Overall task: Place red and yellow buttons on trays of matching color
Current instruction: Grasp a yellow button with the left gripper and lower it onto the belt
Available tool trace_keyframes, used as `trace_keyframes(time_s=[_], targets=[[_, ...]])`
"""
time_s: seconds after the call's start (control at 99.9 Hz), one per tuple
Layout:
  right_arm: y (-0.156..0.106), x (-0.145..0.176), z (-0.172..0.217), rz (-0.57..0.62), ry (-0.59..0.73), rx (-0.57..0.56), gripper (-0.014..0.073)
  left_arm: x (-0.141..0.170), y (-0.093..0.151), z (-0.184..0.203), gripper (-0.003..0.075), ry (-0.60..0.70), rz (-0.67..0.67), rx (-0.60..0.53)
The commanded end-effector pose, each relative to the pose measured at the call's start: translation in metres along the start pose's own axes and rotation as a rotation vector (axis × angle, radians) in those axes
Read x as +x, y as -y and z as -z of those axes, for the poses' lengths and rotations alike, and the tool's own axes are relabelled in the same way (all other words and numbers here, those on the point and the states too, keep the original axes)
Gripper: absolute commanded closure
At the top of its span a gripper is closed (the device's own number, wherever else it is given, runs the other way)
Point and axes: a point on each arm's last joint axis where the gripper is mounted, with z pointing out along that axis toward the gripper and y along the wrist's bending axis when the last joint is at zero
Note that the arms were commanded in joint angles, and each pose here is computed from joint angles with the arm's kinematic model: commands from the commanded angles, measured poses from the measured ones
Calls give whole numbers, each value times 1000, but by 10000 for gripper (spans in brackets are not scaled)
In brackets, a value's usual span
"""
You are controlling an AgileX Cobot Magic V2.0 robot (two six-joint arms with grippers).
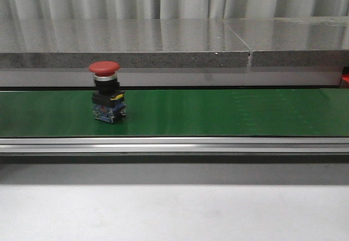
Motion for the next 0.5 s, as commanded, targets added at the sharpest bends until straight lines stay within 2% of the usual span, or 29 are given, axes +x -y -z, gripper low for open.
trace_keyframes(time_s=[0.0,0.49], targets=[[2,-13,10,12,98,23,663,-8,5,16,739,114,-1,7],[2,-13,10,12,98,23,663,-1,2,6,739,110,2,-6]])
